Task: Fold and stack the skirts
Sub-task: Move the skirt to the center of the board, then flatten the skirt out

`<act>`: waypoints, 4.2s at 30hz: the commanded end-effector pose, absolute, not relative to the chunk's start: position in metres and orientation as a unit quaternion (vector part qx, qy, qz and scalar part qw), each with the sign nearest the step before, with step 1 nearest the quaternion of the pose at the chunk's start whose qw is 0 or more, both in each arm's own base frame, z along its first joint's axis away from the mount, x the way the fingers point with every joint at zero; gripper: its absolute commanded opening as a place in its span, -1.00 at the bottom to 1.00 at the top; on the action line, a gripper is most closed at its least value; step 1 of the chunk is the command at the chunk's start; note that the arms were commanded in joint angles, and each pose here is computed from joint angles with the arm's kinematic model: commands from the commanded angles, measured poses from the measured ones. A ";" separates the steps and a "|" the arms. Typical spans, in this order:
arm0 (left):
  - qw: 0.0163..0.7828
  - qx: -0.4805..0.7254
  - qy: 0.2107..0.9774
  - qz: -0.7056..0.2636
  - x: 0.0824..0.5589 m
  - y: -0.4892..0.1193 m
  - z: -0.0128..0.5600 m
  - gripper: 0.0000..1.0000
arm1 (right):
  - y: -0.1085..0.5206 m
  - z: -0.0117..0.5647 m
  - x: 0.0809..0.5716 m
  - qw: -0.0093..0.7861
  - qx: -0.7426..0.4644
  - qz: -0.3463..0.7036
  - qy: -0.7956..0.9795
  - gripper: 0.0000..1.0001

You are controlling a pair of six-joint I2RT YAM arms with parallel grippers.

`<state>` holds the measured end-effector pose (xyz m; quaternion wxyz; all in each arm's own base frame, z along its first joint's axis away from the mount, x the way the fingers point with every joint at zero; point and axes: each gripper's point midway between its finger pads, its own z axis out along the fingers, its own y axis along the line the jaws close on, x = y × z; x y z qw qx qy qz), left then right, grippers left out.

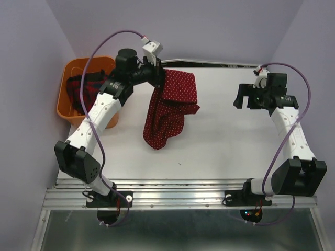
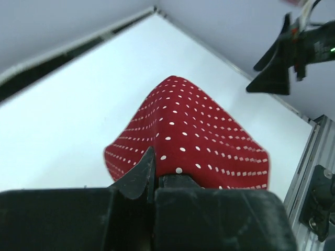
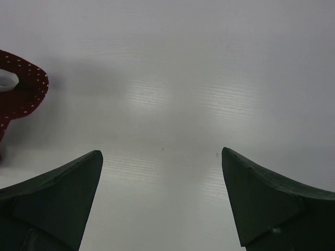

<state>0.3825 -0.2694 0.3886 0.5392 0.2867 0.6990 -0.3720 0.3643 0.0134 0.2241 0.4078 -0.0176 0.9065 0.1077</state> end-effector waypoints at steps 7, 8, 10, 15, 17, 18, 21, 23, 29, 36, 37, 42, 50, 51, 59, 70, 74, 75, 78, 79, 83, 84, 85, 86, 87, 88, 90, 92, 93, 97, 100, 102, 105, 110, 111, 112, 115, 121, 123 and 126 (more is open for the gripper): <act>0.597 0.216 0.709 -0.306 0.357 -0.336 0.380 -1.00 | -0.038 0.237 0.367 0.427 0.031 0.022 0.904 1.00; 0.600 0.209 0.712 -0.299 0.363 -0.355 0.374 -1.00 | -0.045 0.234 0.367 0.419 0.044 0.018 0.907 1.00; 0.598 0.194 0.724 -0.284 0.373 -0.374 0.361 -1.00 | -0.053 0.232 0.367 0.413 0.059 0.020 0.908 1.00; 0.546 0.216 0.752 -0.299 0.406 -0.447 0.306 -0.46 | -0.055 0.222 0.365 0.394 0.059 0.036 0.916 1.00; 0.528 0.246 0.751 -0.312 0.407 -0.463 0.294 0.14 | -0.051 0.218 0.362 0.384 0.048 0.046 0.921 1.00; 0.526 0.253 0.750 -0.311 0.407 -0.464 0.292 0.35 | -0.048 0.219 0.361 0.381 0.040 0.053 0.922 1.00; 0.530 0.280 0.739 -0.308 0.397 -0.449 0.305 0.88 | -0.033 0.221 0.356 0.376 -0.006 0.085 0.923 1.00; 0.525 0.294 0.734 -0.317 0.383 -0.428 0.315 0.90 | -0.024 0.221 0.350 0.371 -0.027 0.106 0.922 1.00; 0.486 0.387 0.707 -0.337 0.337 -0.348 0.314 0.83 | 0.016 0.217 0.328 0.338 -0.130 0.160 0.918 0.93; 0.414 0.411 0.752 -0.306 0.299 -0.277 0.230 0.68 | 0.105 0.195 0.285 0.276 -0.301 0.206 0.889 0.60; 0.407 0.387 0.763 -0.320 0.303 -0.267 0.229 0.67 | 0.114 0.192 0.281 0.272 -0.322 0.209 0.883 0.57; 0.390 0.288 0.781 -0.393 0.322 -0.231 0.239 0.61 | 0.188 0.155 0.248 0.215 -0.479 0.174 0.833 0.45; 0.429 0.262 0.802 -0.322 0.341 -0.185 0.256 0.65 | 0.260 0.099 0.222 0.228 -0.614 0.059 0.753 0.22; 0.430 0.261 0.804 -0.317 0.341 -0.181 0.257 0.65 | 0.261 0.096 0.224 0.227 -0.613 0.055 0.755 0.21; 0.439 0.251 0.808 -0.303 0.344 -0.170 0.262 0.66 | 0.266 0.054 0.247 0.224 -0.621 -0.031 0.751 0.17; 0.457 0.234 0.812 -0.278 0.351 -0.151 0.265 0.65 | 0.287 0.079 0.280 0.288 -0.615 -0.069 0.731 -0.99; 0.489 0.232 0.797 -0.268 0.353 -0.143 0.282 0.65 | 0.324 0.172 0.301 0.391 -0.624 -0.037 0.676 -0.99; 0.503 0.224 0.793 -0.262 0.354 -0.138 0.288 0.67 | 0.329 0.187 0.303 0.403 -0.627 -0.033 0.665 -0.99; 0.549 0.200 0.772 -0.251 0.359 -0.129 0.311 0.70 | 0.353 0.244 0.303 0.434 -0.628 0.011 0.646 -0.99; 0.555 0.193 0.770 -0.248 0.360 -0.125 0.311 0.71 | 0.361 0.258 0.300 0.438 -0.628 0.031 0.642 -0.99; 0.578 0.199 0.756 -0.233 0.358 -0.119 0.323 0.72 | 0.367 0.316 0.289 0.444 -0.612 0.073 0.650 -0.99; 0.581 0.202 0.755 -0.227 0.357 -0.118 0.325 0.72 | 0.360 0.332 0.284 0.456 -0.607 0.075 0.646 -0.99; 0.581 0.214 0.755 -0.218 0.357 -0.116 0.323 0.72 | 0.347 0.319 0.281 0.441 -0.611 0.058 0.654 -0.99; 0.575 0.218 0.759 -0.214 0.356 -0.115 0.320 0.72 | 0.333 0.313 0.281 0.438 -0.608 0.046 0.661 -0.99; 0.572 0.223 0.760 -0.211 0.355 -0.115 0.317 0.72 | 0.312 0.322 0.270 0.451 -0.601 0.040 0.659 -0.99; 0.571 0.229 0.761 -0.209 0.355 -0.115 0.315 0.72 | 0.294 0.309 0.270 0.438 -0.598 0.025 0.671 -0.99; 0.559 0.250 0.763 -0.210 0.352 -0.117 0.304 0.72 | 0.242 0.249 0.269 0.373 -0.595 -0.018 0.712 -0.99; 0.542 0.268 0.768 -0.213 0.351 -0.120 0.289 0.72 | 0.181 0.205 0.268 0.328 -0.572 -0.048 0.750 -0.99; 0.535 0.273 0.770 -0.216 0.350 -0.121 0.284 0.72 | 0.164 0.191 0.266 0.317 -0.565 -0.055 0.760 -0.99; 0.492 0.306 0.783 -0.229 0.344 -0.132 0.251 0.69 | 0.119 0.132 0.255 0.268 -0.539 -0.076 0.795 -0.99; 0.452 0.354 0.788 -0.223 0.338 -0.150 0.222 0.61 | 0.123 0.107 0.249 0.247 -0.523 -0.055 0.814 -0.99; 0.421 0.377 0.796 -0.214 0.329 -0.159 0.204 0.57 | 0.130 0.098 0.249 0.231 -0.513 -0.041 0.826 -0.99; 0.396 0.417 0.784 -0.232 0.304 -0.181 0.188 0.52 | 0.143 0.103 0.253 0.235 -0.507 -0.016 0.829 -0.99; 0.388 0.504 0.730 -0.247 0.266 -0.215 0.176 0.45 | 0.149 0.113 0.254 0.239 -0.492 0.011 0.837 -0.99; 0.390 0.527 0.713 -0.250 0.255 -0.227 0.177 0.45 | 0.146 0.114 0.255 0.238 -0.484 0.011 0.842 -0.99; 0.385 0.536 0.708 -0.251 0.248 -0.231 0.171 0.45 | 0.152 0.115 0.251 0.237 -0.485 0.028 0.841 -0.99; 0.383 0.567 0.685 -0.250 0.237 -0.252 0.166 0.49 | 0.145 0.122 0.255 0.243 -0.462 0.037 0.852 -0.99; 0.373 0.600 0.668 -0.233 0.243 -0.276 0.139 0.55 | 0.136 0.143 0.261 0.265 -0.428 0.056 0.862 -0.99; 0.352 0.601 0.673 -0.249 0.241 -0.282 0.126 0.54 | 0.136 0.155 0.261 0.281 -0.421 0.061 0.860 -0.99; 0.342 0.597 0.676 -0.264 0.243 -0.290 0.117 0.50 | 0.136 0.169 0.263 0.304 -0.418 0.067 0.853 -0.99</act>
